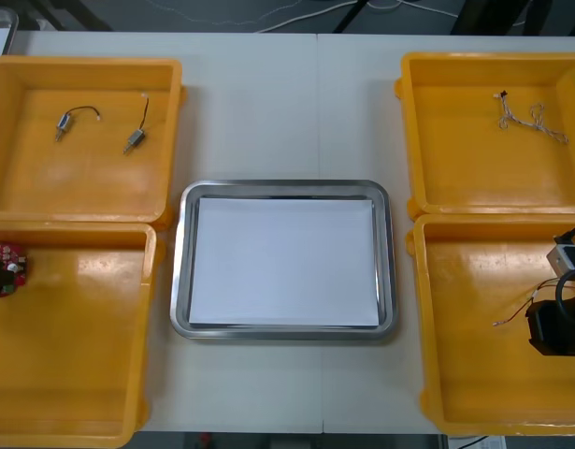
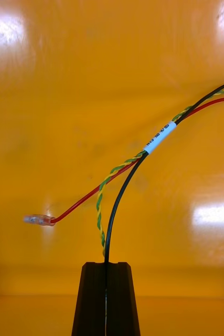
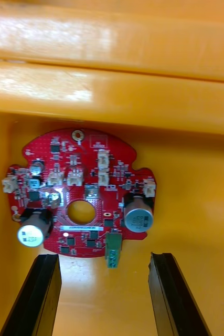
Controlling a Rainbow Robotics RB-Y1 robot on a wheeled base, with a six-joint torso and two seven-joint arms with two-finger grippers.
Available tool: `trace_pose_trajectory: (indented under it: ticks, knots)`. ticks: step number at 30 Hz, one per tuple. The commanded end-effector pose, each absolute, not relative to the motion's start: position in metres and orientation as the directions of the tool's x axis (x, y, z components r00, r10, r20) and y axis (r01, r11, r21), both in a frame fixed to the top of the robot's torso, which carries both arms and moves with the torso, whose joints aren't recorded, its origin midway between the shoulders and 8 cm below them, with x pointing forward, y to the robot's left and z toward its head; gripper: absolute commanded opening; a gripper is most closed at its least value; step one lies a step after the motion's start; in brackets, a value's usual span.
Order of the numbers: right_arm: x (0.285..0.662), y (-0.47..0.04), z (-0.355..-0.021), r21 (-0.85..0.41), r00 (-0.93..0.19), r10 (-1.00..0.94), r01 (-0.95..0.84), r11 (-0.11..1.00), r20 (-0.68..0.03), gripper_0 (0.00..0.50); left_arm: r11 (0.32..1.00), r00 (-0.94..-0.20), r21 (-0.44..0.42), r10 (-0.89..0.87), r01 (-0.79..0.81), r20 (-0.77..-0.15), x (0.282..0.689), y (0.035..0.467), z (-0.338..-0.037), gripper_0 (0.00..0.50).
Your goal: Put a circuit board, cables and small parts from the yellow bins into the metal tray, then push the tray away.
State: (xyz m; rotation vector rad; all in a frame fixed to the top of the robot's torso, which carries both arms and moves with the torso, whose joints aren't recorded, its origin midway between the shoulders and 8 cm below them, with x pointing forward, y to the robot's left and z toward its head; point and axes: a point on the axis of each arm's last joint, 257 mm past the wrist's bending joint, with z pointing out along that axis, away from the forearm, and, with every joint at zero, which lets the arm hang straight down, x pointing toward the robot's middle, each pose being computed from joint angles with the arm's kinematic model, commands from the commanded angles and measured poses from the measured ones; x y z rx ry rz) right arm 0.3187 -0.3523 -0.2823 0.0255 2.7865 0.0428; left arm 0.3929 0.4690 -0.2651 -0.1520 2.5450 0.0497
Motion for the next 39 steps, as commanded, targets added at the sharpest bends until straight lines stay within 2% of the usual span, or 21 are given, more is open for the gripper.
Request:
trace_pose_trajectory:
  ticks: [1, 7, 16, 19, 22, 23, 24, 25, 26, 27, 34, 39]
  knots:
    - [0.303, -0.343, -0.28, 0.059, -0.935, 0.014, -0.007, 0.998, -0.353, 0.0, 0.998, -0.806, 0.055, 0.031, -0.002, -0.591, 0.407, 0.452, -0.259, 0.491]
    - [0.285, -0.33, -0.282, 0.086, -0.945, 0.032, 0.004, 0.996, -0.325, 0.0, 0.998, -0.804, 0.065, 0.047, 0.011, -0.593, 0.406, 0.452, -0.264, 0.488]
    - [0.276, -0.319, -0.28, 0.098, -0.946, 0.029, -0.002, 0.995, -0.322, 0.0, 0.995, -0.798, 0.094, 0.078, 0.026, -0.598, 0.404, 0.455, -0.267, 0.478]
    - [0.275, -0.32, -0.281, 0.093, -0.947, 0.025, -0.005, 0.996, -0.32, 0.026, 0.994, -0.796, 0.102, 0.087, 0.032, -0.598, 0.404, 0.456, -0.268, 0.475]
    - [0.276, -0.321, -0.28, 0.088, -0.946, 0.022, -0.007, 0.996, -0.323, 0.079, 0.993, -0.798, 0.109, 0.096, 0.038, -0.595, 0.402, 0.457, -0.271, 0.474]
    - [0.276, -0.322, -0.28, 0.086, -0.946, 0.02, -0.008, 0.996, -0.325, 0.135, 0.993, -0.799, 0.112, 0.1, 0.041, -0.593, 0.401, 0.457, -0.272, 0.472]
    - [0.277, -0.321, -0.28, 0.086, -0.945, 0.02, -0.009, 0.996, -0.326, 0.244, 0.993, -0.8, 0.111, 0.101, 0.044, -0.591, 0.4, 0.457, -0.274, 0.471]
    - [0.277, -0.322, -0.28, 0.085, -0.945, 0.019, -0.009, 0.996, -0.327, 0.32, 0.993, -0.8, 0.112, 0.102, 0.044, -0.591, 0.399, 0.458, -0.274, 0.472]
    - [0.278, -0.322, -0.279, 0.083, -0.944, 0.017, -0.011, 0.996, -0.329, 0.437, 0.992, -0.802, 0.114, 0.104, 0.046, -0.589, 0.397, 0.458, -0.276, 0.472]
    - [0.279, -0.322, -0.279, 0.082, -0.944, 0.017, -0.011, 0.997, -0.33, 0.498, 0.992, -0.801, 0.116, 0.106, 0.046, -0.589, 0.396, 0.459, -0.277, 0.472]
    - [0.291, -0.323, -0.269, 0.09, -0.932, 0.044, 0.012, 0.996, -0.36, 0.5, 0.992, -0.8, 0.116, 0.108, 0.049, -0.59, 0.391, 0.459, -0.284, 0.472]
    - [0.302, -0.323, -0.259, 0.122, -0.917, 0.152, 0.115, 0.986, -0.369, 0.5, 0.992, -0.801, 0.119, 0.11, 0.049, -0.589, 0.388, 0.459, -0.289, 0.47]
